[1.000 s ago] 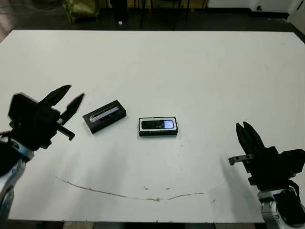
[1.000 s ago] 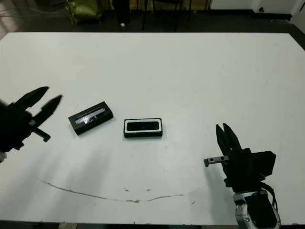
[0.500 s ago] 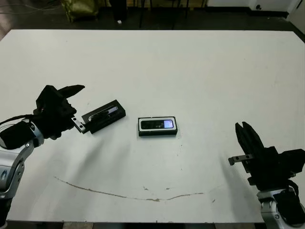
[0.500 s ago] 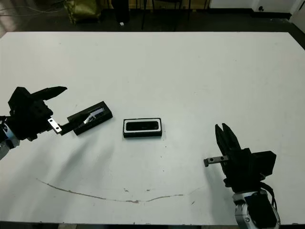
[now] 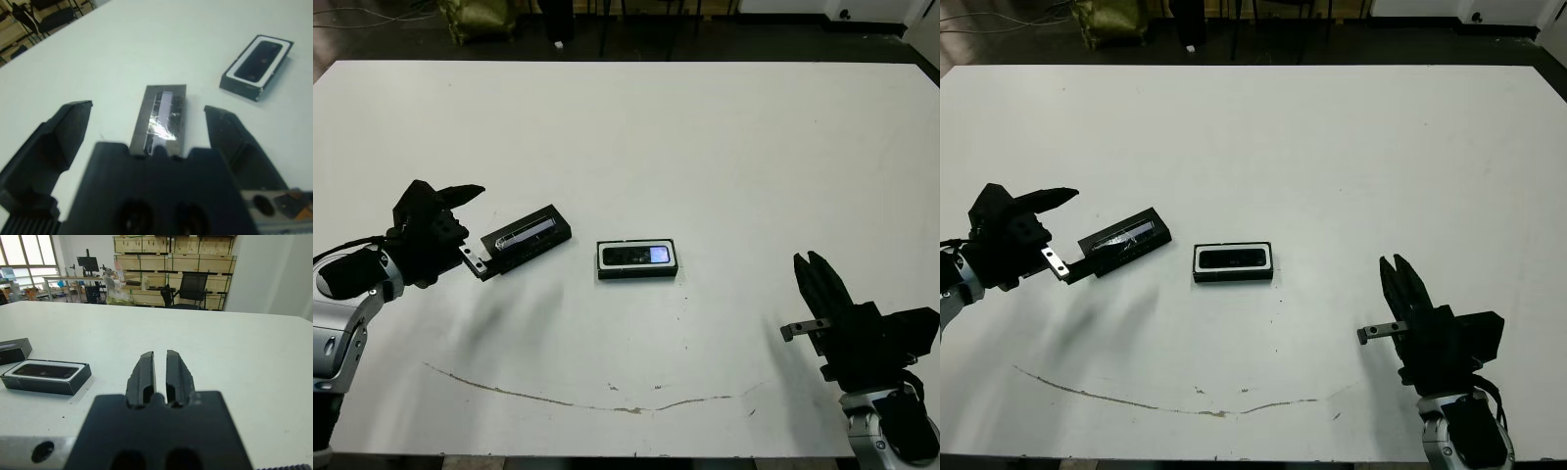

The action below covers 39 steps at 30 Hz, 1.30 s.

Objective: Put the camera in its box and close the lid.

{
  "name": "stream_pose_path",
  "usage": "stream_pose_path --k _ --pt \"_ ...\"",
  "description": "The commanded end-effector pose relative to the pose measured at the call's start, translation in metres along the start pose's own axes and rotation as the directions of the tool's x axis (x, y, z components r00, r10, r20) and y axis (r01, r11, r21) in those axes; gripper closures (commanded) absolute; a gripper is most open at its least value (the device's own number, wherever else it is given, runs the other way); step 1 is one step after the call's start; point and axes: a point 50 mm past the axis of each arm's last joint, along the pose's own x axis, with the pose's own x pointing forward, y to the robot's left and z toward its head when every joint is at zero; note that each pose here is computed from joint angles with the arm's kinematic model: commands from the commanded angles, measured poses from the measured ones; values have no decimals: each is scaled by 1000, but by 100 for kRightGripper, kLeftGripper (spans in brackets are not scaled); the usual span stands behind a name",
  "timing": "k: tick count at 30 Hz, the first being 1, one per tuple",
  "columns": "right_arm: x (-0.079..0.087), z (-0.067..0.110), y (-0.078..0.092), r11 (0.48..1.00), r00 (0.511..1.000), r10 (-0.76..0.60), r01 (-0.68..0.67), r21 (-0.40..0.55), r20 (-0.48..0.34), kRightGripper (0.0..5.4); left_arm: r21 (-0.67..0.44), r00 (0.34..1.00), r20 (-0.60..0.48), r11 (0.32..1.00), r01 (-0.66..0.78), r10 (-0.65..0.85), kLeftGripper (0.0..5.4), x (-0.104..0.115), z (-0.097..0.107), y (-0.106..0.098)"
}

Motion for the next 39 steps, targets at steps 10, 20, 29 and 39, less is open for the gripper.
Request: stream_pose_path --k 10,20,29,39 --pt "0 -4 -2 1000 1000 8 -8 16 -15 540 -58 996 -69 997 48 -52 2 12 -14 8" --pt "-1 -3 -2 1000 1000 1 -1 17 -31 540 -114 988 -122 990 83 -97 2 19 -25 10" --pt "-2 -5 -2 1000 999 -5 6 27 -39 540 -64 973 -183 990 129 -139 2 22 -33 8" --pt "-4 -7 -1 999 999 -11 12 30 -39 540 -67 960 -187 977 201 -210 2 22 -37 6"
